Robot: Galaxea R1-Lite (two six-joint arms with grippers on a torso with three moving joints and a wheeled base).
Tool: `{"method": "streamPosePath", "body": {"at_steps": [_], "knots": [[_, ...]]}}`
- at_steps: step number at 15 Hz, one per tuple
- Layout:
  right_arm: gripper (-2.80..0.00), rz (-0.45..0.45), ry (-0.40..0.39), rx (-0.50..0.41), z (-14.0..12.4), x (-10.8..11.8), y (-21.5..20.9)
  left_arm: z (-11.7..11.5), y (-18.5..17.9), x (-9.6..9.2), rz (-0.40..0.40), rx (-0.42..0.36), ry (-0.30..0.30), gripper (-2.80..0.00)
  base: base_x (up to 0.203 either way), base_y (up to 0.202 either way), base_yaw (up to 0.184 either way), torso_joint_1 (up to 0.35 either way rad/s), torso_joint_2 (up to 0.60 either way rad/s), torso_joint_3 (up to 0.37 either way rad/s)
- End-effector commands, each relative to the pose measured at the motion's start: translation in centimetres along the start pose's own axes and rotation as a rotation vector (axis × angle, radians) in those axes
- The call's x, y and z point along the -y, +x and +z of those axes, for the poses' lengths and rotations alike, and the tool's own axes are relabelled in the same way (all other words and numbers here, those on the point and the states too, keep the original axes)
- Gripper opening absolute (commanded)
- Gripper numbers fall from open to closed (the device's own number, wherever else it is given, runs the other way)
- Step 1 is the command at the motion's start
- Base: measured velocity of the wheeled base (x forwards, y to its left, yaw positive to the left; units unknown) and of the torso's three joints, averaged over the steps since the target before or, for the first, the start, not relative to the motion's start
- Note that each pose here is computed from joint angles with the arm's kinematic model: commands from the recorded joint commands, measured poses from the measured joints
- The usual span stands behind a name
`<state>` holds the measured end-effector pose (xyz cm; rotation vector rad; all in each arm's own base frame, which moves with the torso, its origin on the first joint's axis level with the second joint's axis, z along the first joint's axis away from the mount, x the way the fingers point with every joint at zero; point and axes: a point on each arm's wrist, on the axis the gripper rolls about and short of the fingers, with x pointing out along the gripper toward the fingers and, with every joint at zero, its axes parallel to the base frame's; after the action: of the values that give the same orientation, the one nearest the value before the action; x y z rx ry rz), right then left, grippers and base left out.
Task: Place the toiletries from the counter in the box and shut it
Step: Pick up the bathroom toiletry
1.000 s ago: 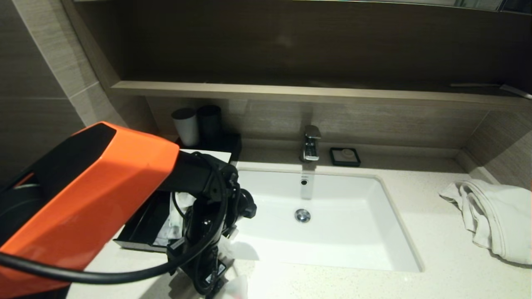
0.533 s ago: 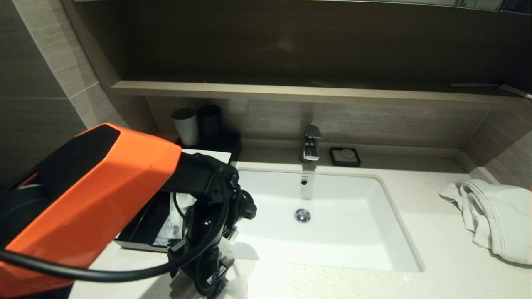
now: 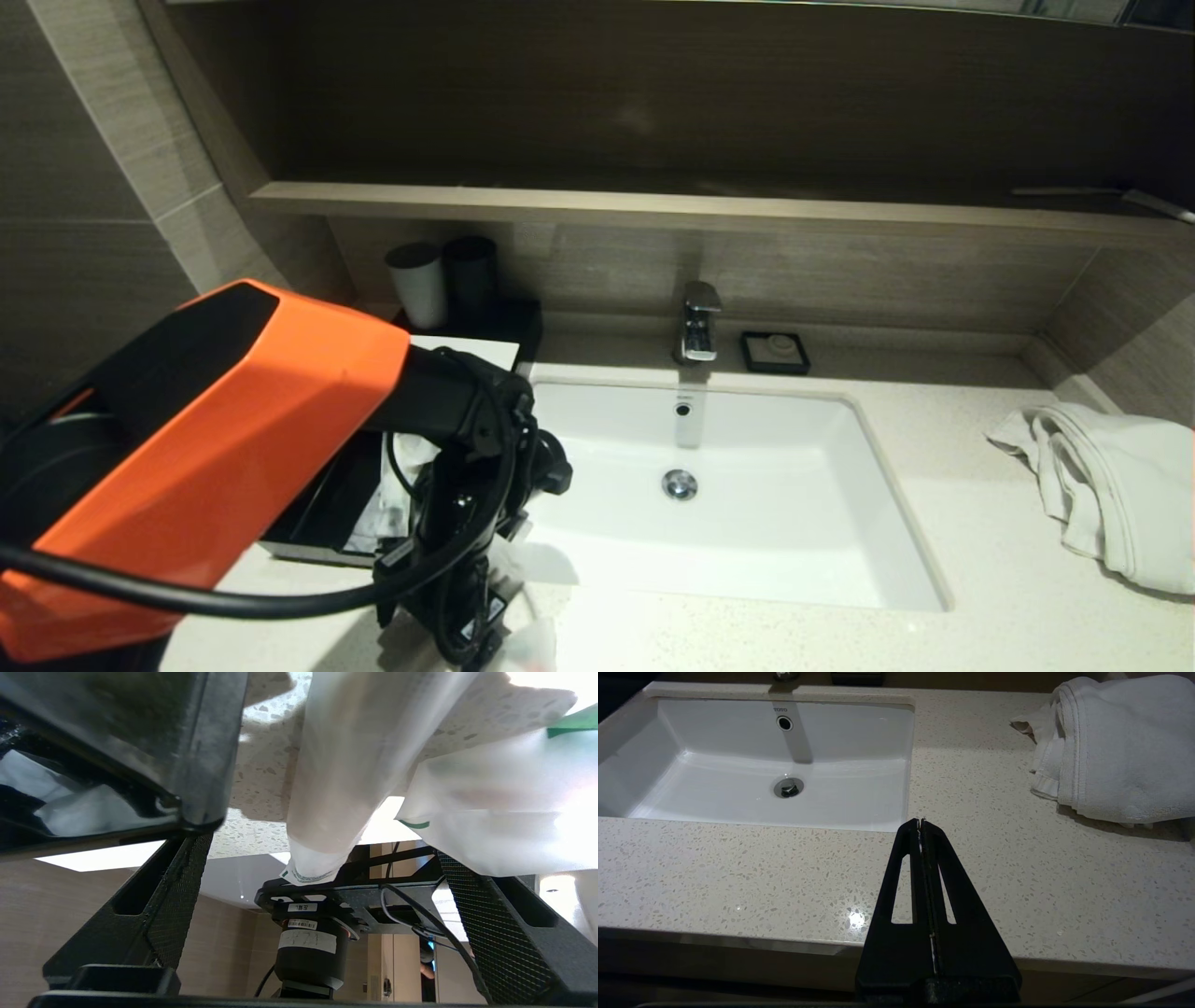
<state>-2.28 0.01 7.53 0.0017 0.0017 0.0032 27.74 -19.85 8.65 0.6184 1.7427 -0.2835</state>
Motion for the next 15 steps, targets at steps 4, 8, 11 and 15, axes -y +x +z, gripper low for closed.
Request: {"method": "streamPosePath", "body": {"at_steps": [4, 8, 11, 15], "knots": [[-2.8, 0.0, 0.0, 0.0, 0.0, 0.0, 0.0, -0.05, 0.02, 0.0, 0.002, -0.007, 0.001, 0.0, 0.0, 0.0, 0.0, 0.0, 0.0, 0.0], [-2.8, 0.0, 0.0, 0.0, 0.0, 0.0, 0.0, -0.03, 0.07, 0.01, 0.002, -0.009, 0.001, 0.0, 0.0, 0.0, 0.0, 0.0, 0.0, 0.0], [-2.8, 0.0, 0.0, 0.0, 0.0, 0.0, 0.0, -0.01, 0.1, 0.01, 0.003, -0.01, 0.001, -2.8, 0.0, 0.0, 0.0, 0.0, 0.0, 0.0], [-2.8, 0.0, 0.0, 0.0, 0.0, 0.0, 0.0, 0.09, 0.33, 0.05, 0.003, -0.018, -0.001, -2.8, 0.0, 0.0, 0.0, 0.0, 0.0, 0.0]]}}
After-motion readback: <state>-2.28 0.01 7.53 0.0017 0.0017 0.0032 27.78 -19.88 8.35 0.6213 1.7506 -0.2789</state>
